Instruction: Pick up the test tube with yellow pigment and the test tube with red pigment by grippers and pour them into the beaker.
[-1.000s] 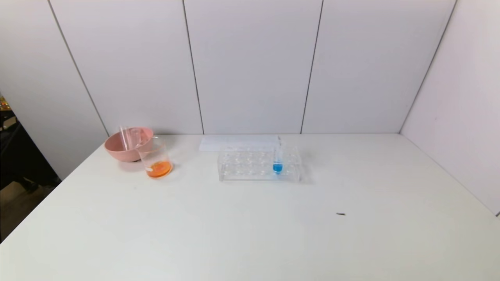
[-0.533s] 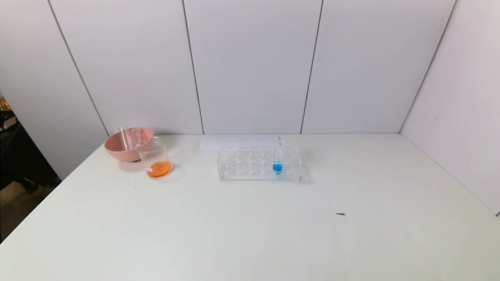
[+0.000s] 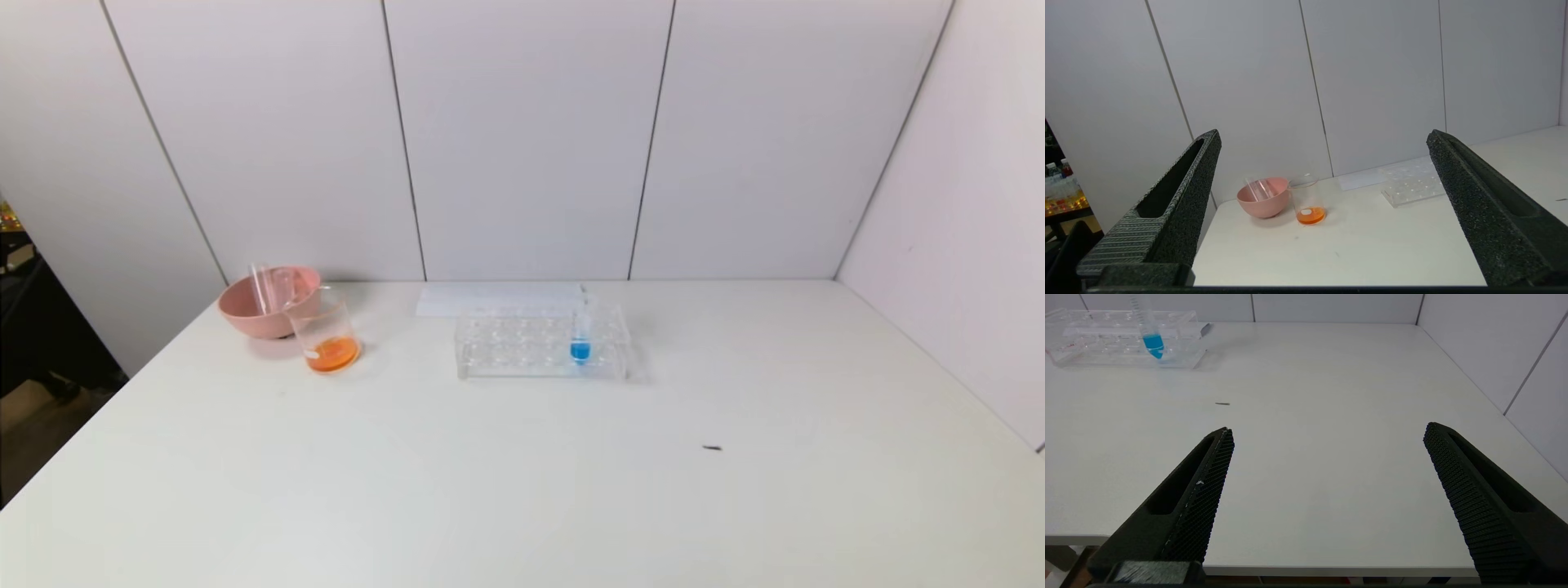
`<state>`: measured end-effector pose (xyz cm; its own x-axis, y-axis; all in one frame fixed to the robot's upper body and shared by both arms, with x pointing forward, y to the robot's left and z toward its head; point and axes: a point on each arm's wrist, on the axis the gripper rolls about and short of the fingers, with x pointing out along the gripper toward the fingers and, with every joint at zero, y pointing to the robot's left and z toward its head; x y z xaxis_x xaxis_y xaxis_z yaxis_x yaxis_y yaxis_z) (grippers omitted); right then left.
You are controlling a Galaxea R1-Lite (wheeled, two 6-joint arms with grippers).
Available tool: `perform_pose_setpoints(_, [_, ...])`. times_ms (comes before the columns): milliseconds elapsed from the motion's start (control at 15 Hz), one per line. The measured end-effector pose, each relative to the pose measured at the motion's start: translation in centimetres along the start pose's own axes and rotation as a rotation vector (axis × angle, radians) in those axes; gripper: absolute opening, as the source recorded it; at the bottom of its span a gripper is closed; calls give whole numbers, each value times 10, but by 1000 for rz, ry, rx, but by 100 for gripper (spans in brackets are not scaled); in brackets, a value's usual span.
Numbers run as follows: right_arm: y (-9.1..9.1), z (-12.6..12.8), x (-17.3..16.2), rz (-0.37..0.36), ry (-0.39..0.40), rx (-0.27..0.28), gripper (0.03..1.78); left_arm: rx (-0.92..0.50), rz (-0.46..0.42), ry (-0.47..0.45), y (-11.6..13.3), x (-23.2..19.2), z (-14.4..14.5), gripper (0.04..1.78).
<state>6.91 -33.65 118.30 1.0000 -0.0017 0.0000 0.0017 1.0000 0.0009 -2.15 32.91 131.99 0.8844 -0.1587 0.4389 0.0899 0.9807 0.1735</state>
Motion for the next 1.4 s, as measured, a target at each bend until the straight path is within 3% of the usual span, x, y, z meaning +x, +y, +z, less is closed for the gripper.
perform_pose_setpoints(267, [0, 0, 0, 0, 0, 0, 170, 40, 86, 14, 1, 16, -36, 176])
perform_pose_setpoints(733, [0, 0, 0, 0, 0, -1, 170, 114, 156, -10, -4, 30, -108, 176])
perform_pose_setpoints(933, [0, 0, 0, 0, 0, 0, 170, 111, 196, 91, -4, 29, -123, 176])
perform_pose_setpoints(1400, [0, 0, 0, 0, 0, -1, 170, 92, 128, 364, -9, 24, -152, 176])
